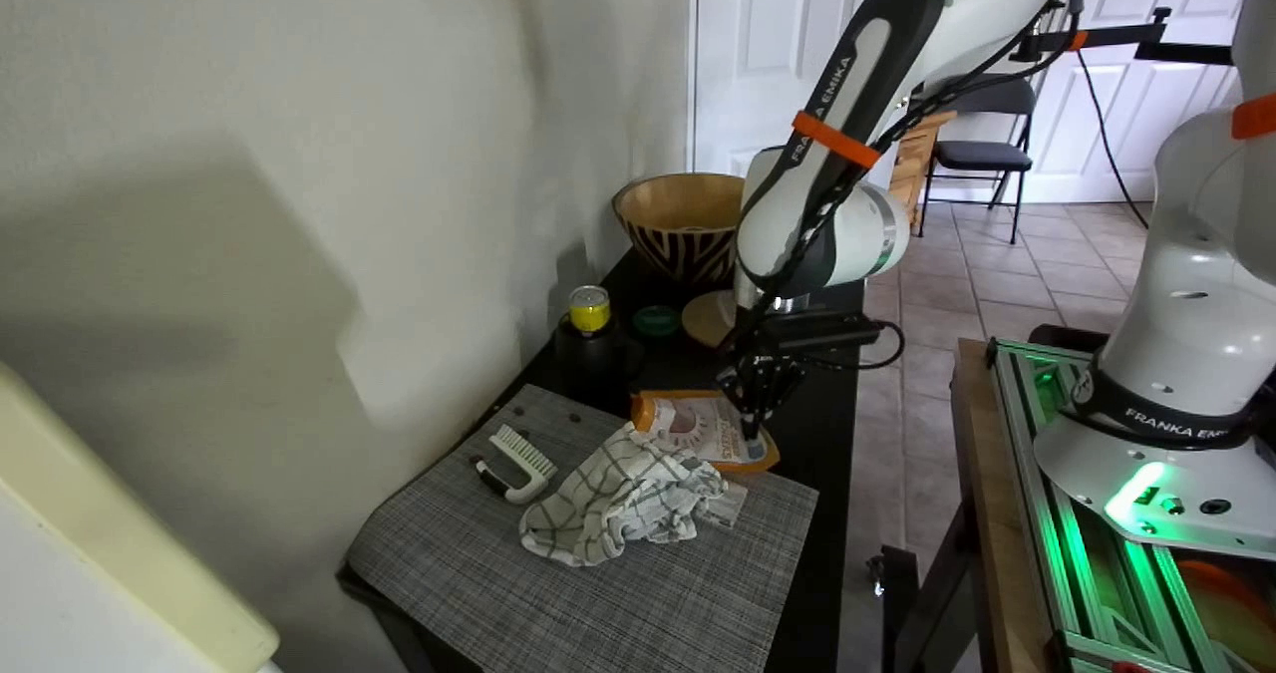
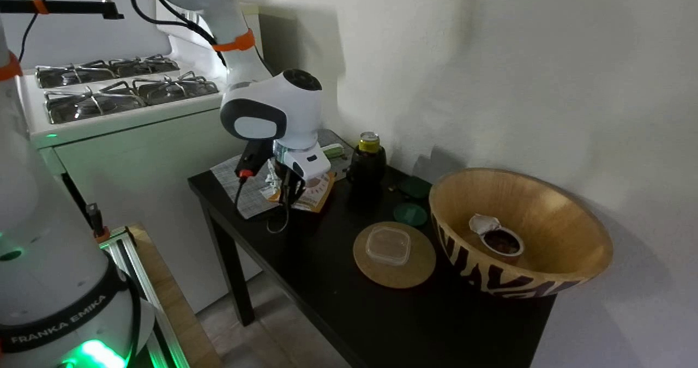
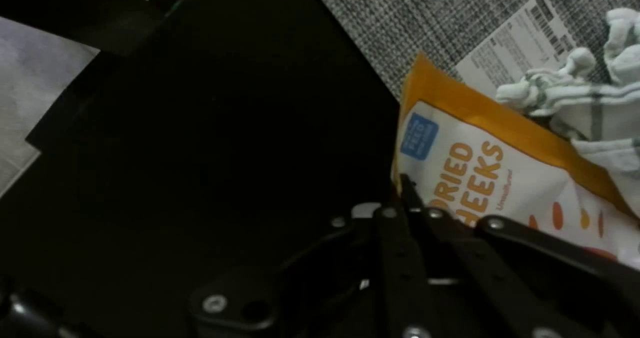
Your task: Correctly position the orange packet
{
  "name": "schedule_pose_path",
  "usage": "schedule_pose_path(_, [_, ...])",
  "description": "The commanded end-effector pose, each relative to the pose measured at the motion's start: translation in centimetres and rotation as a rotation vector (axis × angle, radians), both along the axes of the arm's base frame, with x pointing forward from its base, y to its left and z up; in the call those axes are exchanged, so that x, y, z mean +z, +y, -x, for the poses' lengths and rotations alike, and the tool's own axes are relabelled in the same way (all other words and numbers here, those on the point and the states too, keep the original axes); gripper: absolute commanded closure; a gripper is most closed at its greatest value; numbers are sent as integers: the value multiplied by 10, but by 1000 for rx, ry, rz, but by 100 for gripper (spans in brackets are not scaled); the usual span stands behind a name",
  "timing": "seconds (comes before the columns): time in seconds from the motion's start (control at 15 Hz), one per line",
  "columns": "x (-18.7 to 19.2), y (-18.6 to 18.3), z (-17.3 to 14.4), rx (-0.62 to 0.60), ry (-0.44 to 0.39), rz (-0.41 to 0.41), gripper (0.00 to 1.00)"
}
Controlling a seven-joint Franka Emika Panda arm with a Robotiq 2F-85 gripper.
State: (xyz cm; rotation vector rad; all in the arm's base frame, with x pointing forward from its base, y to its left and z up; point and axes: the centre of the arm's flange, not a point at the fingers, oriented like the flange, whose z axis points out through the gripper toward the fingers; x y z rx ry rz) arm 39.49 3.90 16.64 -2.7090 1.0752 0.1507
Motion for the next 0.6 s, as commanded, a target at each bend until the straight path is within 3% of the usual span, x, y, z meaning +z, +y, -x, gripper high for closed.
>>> schedule_pose_path(0.0, [56, -23, 56, 55, -83, 31, 99])
schedule_pose_path(0.13, [75, -39, 68, 33, -125, 50, 99])
schedule_pose_path(0.53, [126, -91, 53, -11, -234, 92, 99])
